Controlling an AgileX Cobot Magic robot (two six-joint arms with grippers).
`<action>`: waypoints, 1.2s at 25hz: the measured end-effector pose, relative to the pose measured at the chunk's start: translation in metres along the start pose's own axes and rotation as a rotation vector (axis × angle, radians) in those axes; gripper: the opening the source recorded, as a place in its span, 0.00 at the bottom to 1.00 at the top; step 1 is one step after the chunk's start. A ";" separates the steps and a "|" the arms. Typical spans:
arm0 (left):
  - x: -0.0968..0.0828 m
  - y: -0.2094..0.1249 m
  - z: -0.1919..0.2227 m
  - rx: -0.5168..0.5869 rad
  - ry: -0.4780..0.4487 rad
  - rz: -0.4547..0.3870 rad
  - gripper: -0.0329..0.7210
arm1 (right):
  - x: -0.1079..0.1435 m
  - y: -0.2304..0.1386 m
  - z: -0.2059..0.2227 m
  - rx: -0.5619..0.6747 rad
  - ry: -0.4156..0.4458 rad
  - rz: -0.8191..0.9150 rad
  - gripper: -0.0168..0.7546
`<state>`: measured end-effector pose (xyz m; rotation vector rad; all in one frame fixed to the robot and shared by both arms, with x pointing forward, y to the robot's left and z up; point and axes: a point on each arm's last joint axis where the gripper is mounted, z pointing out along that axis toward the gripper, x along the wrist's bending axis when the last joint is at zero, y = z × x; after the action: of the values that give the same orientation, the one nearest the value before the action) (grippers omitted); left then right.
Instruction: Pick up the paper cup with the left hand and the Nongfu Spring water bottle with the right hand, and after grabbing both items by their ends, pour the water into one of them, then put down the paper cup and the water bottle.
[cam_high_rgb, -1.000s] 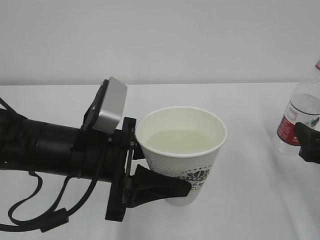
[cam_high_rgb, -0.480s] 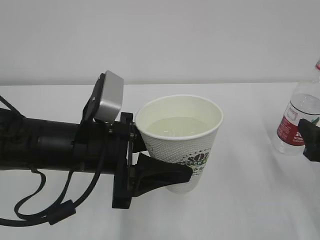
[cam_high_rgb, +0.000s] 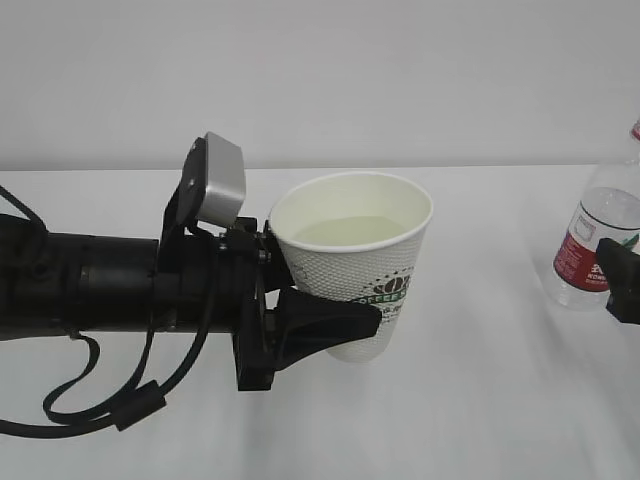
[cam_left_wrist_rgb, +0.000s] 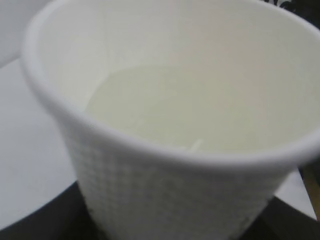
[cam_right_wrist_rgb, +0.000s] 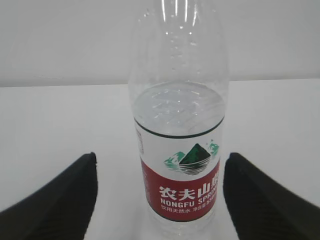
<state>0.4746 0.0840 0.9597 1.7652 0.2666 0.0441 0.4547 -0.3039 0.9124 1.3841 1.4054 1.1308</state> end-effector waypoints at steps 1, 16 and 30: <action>0.001 0.000 0.000 0.003 0.012 -0.005 0.65 | 0.000 0.000 0.000 0.000 0.000 0.000 0.79; 0.026 0.001 -0.011 -0.024 0.196 0.028 0.65 | 0.000 0.000 0.000 0.000 0.000 0.009 0.79; 0.061 0.003 -0.041 -0.082 0.397 0.006 0.65 | 0.000 0.000 0.000 0.000 0.000 0.014 0.79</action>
<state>0.5267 0.1349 0.9637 1.6654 0.5384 0.4065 0.4547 -0.3039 0.9124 1.3959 1.3979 1.1403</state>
